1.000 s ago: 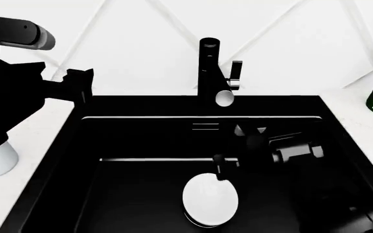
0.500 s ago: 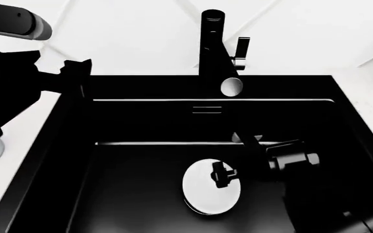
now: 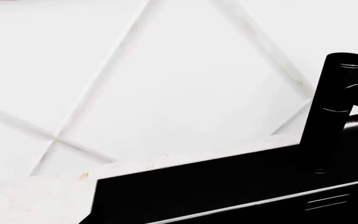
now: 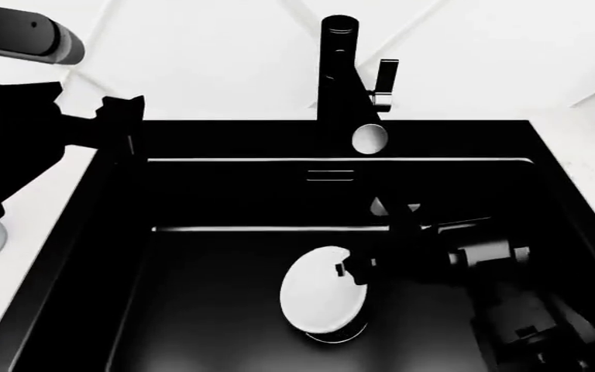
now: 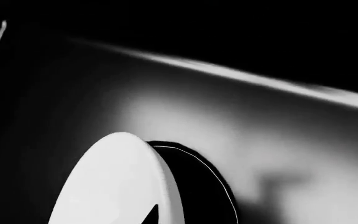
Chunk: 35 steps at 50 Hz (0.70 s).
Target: Pick the cup and bowl from the sink and place them on the counter for drying.
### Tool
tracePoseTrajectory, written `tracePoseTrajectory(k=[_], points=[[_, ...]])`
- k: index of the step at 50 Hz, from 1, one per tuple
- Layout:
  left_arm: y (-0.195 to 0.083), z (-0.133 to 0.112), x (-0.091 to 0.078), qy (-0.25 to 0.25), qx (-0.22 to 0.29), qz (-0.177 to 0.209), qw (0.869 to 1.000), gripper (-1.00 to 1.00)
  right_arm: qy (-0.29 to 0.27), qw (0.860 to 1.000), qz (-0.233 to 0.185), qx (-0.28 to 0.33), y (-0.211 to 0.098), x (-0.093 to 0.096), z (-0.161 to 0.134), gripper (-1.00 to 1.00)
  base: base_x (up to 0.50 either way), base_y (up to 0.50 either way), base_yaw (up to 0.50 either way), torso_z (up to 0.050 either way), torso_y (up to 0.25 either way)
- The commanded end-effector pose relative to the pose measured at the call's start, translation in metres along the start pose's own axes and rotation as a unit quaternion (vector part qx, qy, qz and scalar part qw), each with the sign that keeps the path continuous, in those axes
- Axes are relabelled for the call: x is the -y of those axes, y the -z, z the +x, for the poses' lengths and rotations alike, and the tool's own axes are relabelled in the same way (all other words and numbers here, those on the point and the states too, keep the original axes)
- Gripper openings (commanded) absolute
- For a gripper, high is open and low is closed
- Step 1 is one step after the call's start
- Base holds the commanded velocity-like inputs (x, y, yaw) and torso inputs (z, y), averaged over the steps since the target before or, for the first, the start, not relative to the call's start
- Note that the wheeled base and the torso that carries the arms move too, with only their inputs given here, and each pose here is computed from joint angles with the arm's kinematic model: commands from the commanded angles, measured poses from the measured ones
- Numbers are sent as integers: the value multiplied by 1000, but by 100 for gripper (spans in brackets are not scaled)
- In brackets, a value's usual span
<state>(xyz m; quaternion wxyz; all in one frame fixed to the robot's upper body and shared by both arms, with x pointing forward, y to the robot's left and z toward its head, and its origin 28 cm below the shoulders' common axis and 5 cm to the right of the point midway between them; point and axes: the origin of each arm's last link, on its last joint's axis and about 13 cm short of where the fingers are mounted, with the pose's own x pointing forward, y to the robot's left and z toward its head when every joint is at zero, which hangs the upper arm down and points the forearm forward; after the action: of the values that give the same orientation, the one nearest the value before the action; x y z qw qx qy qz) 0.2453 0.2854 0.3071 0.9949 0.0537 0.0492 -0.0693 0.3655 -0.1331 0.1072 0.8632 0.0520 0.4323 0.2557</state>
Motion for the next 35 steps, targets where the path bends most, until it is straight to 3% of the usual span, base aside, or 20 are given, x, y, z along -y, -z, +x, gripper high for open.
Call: tracePoseTrajectory(k=[1, 4, 9, 35], points=[[1, -2, -1, 11, -3, 0, 1000, 100, -21, 999, 5, 25, -7, -10, -19, -100, 0, 0, 0, 0, 0], [3, 1, 6, 18, -2, -8, 1000, 100, -19, 999, 5, 29, -9, -11, -24, -100, 0, 0, 0, 0, 0], [3, -1, 2, 20, 8, -9, 1000, 100, -17, 999, 6, 34, -9, -12, -29, -100, 0, 0, 0, 0, 23], [0, -4, 4, 14, 17, -25, 999, 100, 6, 999, 10, 42, -8, -10, -45, -100, 0, 0, 0, 0, 246]])
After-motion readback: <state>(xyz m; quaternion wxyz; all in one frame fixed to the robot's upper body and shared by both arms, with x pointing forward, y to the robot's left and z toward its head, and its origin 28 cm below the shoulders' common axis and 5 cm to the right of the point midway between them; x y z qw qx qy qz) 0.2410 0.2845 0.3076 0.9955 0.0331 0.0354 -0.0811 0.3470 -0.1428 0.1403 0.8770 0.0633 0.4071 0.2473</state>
